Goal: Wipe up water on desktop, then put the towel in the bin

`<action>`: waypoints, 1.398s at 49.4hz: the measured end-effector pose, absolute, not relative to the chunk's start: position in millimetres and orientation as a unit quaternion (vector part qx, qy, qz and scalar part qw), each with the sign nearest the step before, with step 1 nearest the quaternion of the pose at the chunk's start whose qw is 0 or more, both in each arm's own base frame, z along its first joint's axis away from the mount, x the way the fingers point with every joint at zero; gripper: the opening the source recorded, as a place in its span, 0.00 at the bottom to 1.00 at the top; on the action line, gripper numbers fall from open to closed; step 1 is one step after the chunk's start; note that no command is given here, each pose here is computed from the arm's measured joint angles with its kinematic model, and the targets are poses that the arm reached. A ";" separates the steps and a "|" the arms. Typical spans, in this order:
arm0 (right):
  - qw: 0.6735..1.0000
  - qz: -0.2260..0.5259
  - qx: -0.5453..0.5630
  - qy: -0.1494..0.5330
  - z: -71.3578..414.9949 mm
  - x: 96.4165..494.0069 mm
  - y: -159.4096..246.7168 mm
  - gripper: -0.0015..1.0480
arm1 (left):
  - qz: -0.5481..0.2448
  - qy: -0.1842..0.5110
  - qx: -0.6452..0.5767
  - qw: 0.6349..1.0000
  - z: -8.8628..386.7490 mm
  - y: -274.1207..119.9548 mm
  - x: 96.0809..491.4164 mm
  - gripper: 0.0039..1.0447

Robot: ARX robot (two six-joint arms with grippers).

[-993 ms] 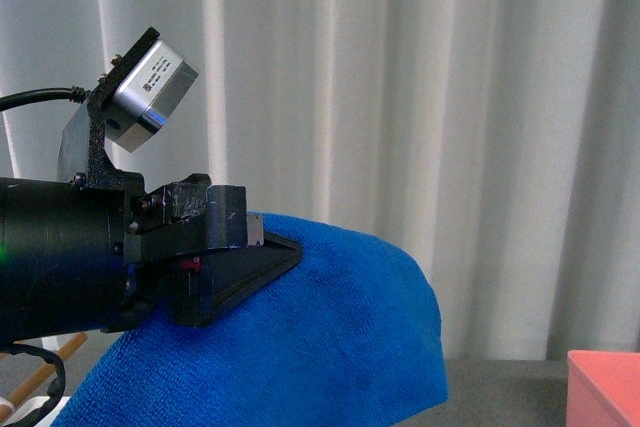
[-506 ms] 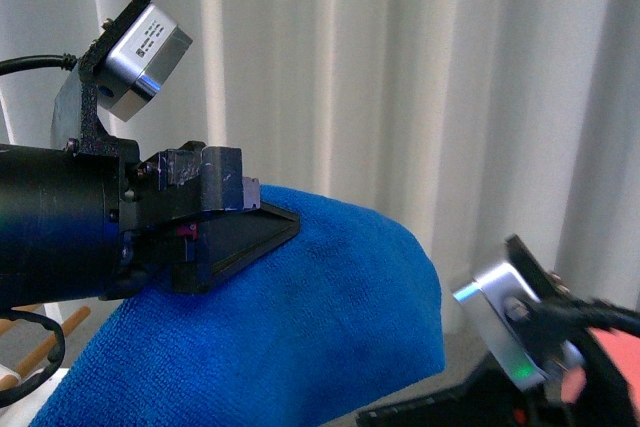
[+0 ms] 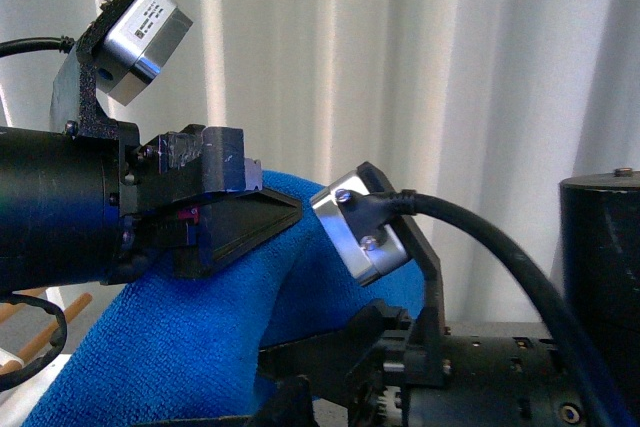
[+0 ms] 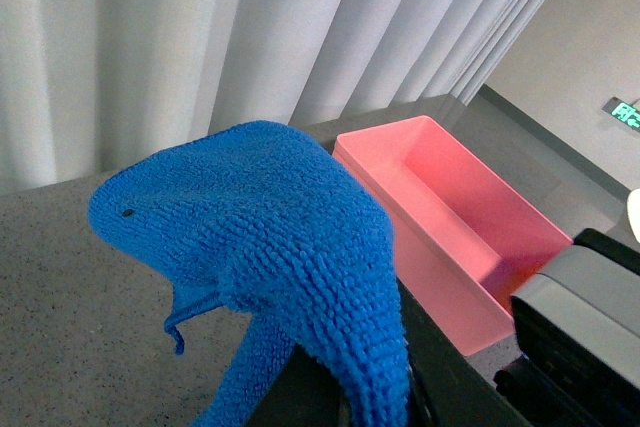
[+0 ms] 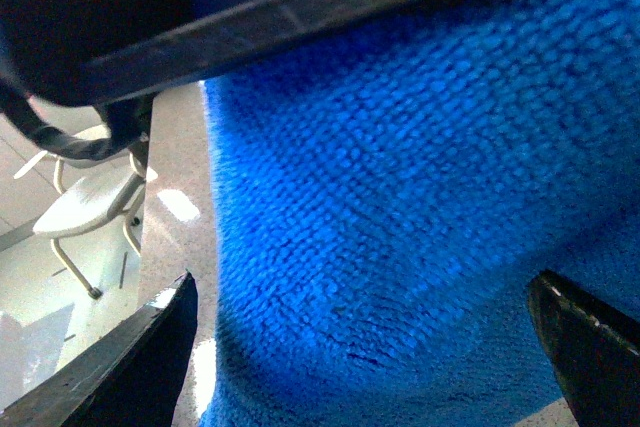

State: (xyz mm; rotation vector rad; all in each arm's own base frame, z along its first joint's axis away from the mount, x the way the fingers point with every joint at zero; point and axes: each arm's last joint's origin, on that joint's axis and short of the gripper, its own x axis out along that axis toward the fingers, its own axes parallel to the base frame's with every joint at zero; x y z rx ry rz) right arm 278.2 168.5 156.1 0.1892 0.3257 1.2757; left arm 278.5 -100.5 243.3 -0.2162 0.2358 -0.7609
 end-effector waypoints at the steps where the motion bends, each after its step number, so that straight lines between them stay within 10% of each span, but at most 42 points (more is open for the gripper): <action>1: 0.788 0.590 0.088 0.152 155.7 279.6 169.9 0.93 | -0.370 0.114 -0.105 0.916 243.4 -100.5 278.4 0.03; 16: 0.812 0.554 0.087 0.162 147.5 295.0 182.6 0.90 | -0.370 0.114 -0.105 0.916 243.4 -100.5 278.4 0.03; 53: 0.828 0.541 0.074 0.126 148.5 292.4 179.3 0.05 | -0.370 0.114 -0.104 0.916 243.4 -100.5 278.4 0.03; 69: 0.843 0.518 0.043 0.135 140.6 292.5 165.2 0.05 | -0.370 0.114 -0.104 0.916 243.4 -100.5 278.4 0.52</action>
